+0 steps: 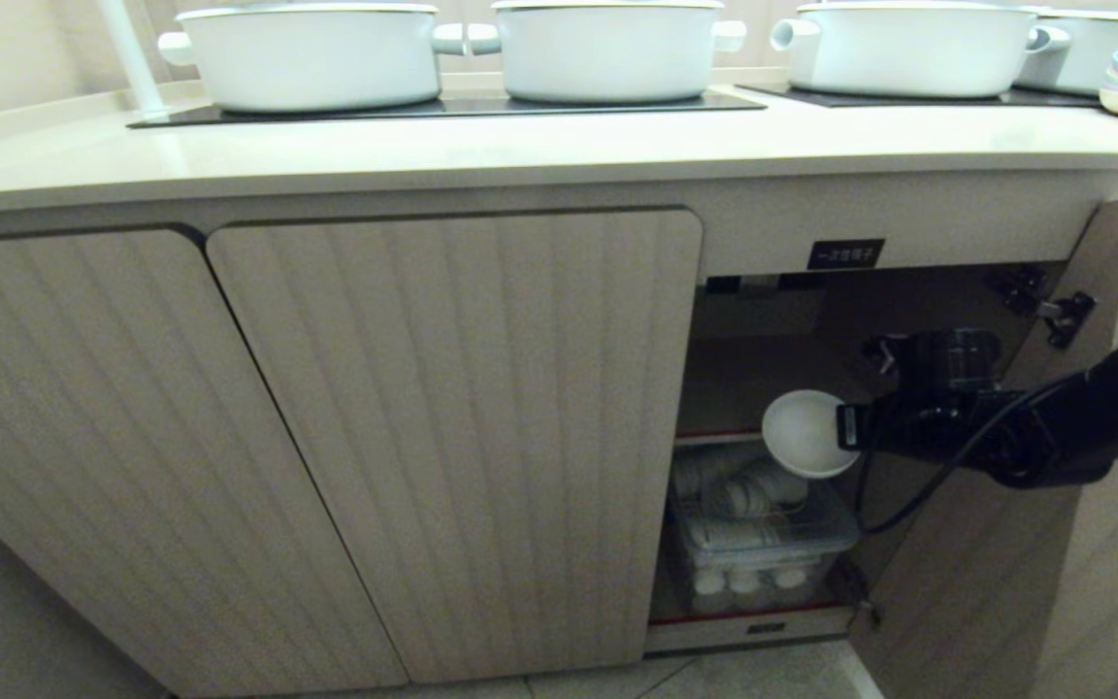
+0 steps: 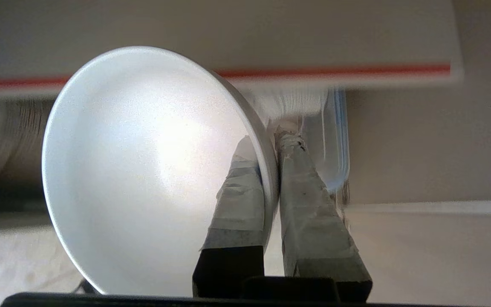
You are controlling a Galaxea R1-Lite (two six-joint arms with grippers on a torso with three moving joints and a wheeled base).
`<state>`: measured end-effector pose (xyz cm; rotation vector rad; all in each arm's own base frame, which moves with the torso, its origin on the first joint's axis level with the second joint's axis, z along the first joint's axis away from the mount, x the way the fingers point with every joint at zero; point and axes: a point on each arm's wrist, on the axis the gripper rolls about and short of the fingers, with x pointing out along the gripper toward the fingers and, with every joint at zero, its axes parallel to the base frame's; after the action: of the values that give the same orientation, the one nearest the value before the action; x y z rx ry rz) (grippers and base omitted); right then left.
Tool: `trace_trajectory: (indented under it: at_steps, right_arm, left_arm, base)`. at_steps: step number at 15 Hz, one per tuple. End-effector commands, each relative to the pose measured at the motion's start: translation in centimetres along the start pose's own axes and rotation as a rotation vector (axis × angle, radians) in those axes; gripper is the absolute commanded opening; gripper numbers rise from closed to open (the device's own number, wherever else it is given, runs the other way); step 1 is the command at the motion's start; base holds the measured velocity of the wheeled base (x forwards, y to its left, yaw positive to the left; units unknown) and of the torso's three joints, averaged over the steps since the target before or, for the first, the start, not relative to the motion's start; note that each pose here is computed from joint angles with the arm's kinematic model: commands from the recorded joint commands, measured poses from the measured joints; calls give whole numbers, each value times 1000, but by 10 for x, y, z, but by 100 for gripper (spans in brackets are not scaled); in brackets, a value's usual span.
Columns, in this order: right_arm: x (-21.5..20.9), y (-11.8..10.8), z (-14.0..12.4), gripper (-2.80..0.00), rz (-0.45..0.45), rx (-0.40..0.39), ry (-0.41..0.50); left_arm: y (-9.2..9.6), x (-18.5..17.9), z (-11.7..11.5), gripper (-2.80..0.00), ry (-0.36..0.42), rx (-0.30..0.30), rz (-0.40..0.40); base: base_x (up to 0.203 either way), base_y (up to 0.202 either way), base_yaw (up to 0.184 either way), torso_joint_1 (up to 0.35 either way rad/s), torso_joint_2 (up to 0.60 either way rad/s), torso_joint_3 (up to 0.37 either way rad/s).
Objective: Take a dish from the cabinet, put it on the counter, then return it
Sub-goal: Place it on the table
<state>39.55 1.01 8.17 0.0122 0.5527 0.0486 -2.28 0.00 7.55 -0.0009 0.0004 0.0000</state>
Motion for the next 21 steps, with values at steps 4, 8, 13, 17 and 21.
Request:
trace_trajectory:
  at_steps: [4, 8, 13, 17, 21]
  right_arm:
    - [-32, 1, -6, -280, 1, 28, 16]
    - [-57, 2, -21, -280, 1, 30, 56]
    - [-93, 5, -43, -280, 9, 26, 102]
    - [-119, 7, -54, -280, 15, 24, 110]
    - [-139, 22, -64, -280, 64, -9, 121]
  left_arm:
    - [0, 0, 0, -280, 0, -1, 0]
    - [0, 0, 0, -280, 0, -1, 0]
    - [0, 0, 0, -280, 0, 0, 0]
    - [0, 0, 0, -280, 0, -1, 0]
    - [0, 0, 0, -280, 0, -1, 0]
  base:
    - [0, 0, 0, 0, 0, 0]
    - [0, 0, 0, 0, 0, 0]
    - [0, 0, 0, 0, 0, 0]
    - [0, 0, 0, 0, 0, 0]
    - [0, 0, 0, 0, 0, 0]
